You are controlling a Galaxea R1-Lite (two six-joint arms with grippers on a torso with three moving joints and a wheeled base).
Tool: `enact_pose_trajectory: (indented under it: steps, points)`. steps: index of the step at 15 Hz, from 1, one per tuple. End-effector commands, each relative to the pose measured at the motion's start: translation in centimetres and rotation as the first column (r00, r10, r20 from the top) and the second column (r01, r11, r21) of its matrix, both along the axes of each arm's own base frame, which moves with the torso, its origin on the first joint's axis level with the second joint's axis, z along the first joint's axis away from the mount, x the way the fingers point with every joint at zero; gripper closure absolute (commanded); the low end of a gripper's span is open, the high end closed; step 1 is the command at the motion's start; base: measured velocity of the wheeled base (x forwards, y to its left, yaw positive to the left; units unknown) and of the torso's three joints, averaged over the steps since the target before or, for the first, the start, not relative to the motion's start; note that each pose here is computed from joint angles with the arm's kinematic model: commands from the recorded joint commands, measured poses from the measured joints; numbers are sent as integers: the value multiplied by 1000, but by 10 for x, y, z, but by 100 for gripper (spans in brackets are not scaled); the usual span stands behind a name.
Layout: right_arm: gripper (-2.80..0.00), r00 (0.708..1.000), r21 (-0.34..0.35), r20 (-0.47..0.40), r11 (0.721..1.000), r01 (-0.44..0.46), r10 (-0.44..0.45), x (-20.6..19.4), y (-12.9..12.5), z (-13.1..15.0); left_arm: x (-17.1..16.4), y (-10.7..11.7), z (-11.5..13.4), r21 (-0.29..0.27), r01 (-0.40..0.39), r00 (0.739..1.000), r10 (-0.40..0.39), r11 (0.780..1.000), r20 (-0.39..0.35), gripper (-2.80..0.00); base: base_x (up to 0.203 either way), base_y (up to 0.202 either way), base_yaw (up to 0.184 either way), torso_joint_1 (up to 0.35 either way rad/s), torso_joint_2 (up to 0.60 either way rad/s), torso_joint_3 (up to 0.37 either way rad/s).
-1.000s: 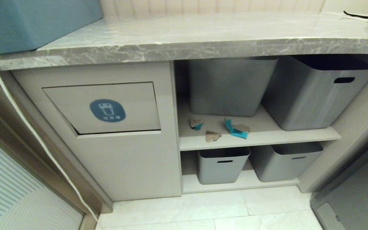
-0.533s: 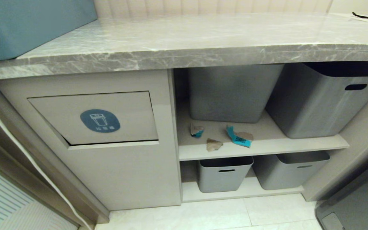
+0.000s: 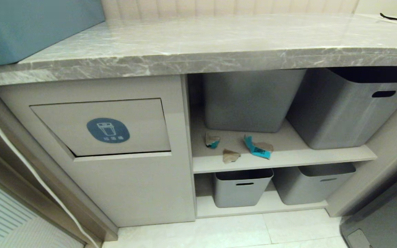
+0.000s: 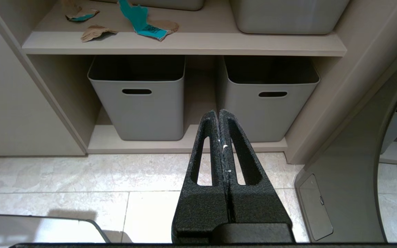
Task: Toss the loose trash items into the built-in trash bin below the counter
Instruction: Pick up the garbage
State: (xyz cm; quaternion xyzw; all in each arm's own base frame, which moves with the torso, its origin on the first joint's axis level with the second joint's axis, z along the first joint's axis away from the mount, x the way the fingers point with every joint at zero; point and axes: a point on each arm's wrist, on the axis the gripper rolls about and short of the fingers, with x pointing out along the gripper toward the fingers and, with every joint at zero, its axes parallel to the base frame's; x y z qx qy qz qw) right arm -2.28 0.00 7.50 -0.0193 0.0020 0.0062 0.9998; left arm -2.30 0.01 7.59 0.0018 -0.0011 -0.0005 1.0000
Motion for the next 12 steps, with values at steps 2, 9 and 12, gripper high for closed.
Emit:
enact_pose_trajectory:
  steps: [2, 9, 12]
  points:
    - [0, 1000, 0, 1, 1000, -1, 1, 0, 0, 0, 0, 0, 0, 3, 0, 1000, 0, 1000, 2, 0, 0, 0, 0, 0, 0, 0]
    - [0, 1000, -4, 3, 1000, -3, 3, 0, 0, 0, 0, 0, 0, -1, 0, 1000, 0, 1000, 1, 0, 2, -4, 95, 2, 1, 2]
    - [0, 1000, -3, 3, 1000, -3, 3, 0, 0, 0, 0, 0, 0, -1, 0, 1000, 0, 1000, 1, 0, 0, 0, 0, 0, 0, 0]
